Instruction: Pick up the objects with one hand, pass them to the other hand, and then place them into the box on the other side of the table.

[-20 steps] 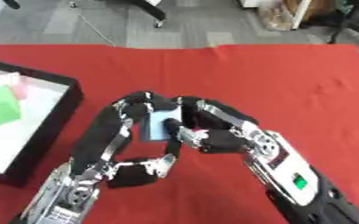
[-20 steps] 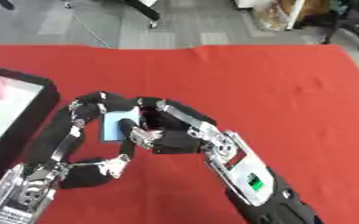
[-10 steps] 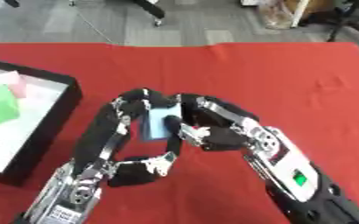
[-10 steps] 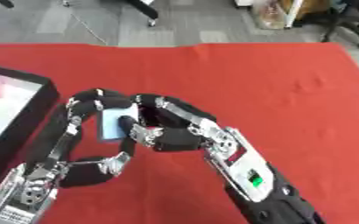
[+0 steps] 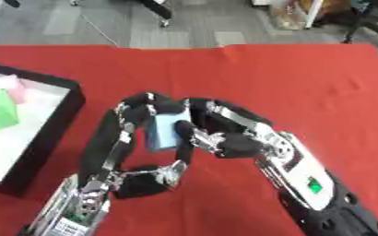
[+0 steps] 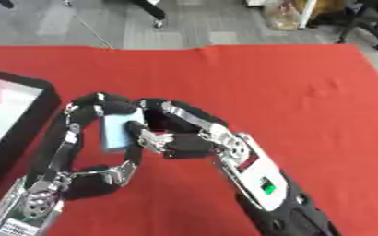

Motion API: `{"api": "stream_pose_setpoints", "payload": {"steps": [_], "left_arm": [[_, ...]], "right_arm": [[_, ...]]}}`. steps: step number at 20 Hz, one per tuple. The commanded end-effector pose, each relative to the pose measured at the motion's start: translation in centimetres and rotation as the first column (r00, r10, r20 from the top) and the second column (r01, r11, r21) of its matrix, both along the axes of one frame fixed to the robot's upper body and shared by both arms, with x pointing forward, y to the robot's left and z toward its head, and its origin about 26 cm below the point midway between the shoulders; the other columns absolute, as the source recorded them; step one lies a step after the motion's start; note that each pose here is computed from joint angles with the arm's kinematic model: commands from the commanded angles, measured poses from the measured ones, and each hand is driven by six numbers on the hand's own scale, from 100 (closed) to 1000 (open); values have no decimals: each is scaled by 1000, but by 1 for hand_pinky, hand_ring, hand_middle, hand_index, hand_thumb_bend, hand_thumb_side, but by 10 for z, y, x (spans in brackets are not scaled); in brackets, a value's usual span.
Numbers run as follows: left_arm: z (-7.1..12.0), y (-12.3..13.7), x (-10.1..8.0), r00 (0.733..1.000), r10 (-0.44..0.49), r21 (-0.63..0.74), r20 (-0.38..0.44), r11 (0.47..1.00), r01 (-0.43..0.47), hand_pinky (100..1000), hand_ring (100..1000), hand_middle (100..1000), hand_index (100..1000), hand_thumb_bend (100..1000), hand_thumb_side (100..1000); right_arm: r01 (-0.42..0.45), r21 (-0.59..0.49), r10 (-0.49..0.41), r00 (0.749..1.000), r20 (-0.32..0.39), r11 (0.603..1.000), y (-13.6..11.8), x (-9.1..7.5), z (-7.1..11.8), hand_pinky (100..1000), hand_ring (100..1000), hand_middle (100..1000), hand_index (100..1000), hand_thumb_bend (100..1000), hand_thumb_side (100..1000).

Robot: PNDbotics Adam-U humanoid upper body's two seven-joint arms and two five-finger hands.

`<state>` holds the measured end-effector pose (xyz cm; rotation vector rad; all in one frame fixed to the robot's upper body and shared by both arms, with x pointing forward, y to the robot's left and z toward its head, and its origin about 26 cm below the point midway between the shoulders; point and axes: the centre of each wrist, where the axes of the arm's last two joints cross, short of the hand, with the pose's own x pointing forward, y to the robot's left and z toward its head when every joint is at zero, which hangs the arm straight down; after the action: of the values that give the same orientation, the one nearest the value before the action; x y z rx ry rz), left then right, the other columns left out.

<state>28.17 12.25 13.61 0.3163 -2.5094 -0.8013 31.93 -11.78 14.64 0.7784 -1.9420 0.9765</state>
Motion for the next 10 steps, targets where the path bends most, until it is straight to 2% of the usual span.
{"api": "stream_pose_setpoints", "payload": {"steps": [1, 3, 8, 10], "left_arm": [[3, 11, 3, 999, 37, -26, 9, 999, -37, 499, 356, 287, 537, 100, 369], [0, 12, 2, 999, 42, -28, 1, 999, -42, 497, 356, 288, 538, 100, 380], [-5, 14, 2, 998, 55, -35, -7, 998, -55, 495, 356, 289, 538, 100, 393], [-6, 15, 2, 998, 60, -42, -9, 997, -60, 494, 356, 289, 539, 100, 400]], "right_arm": [[31, 74, -29, 999, -28, 997, -6, 4, 5, 670, 662, 586, 762, 100, 1000], [55, 98, -47, 996, -75, 994, -7, 5, 3, 671, 660, 590, 770, 100, 1000], [126, 156, -96, 978, -187, 980, -12, 9, 2, 666, 651, 595, 773, 224, 1000], [160, 177, -117, 967, -227, 971, -15, 11, 1, 668, 650, 595, 771, 236, 1000]]}}
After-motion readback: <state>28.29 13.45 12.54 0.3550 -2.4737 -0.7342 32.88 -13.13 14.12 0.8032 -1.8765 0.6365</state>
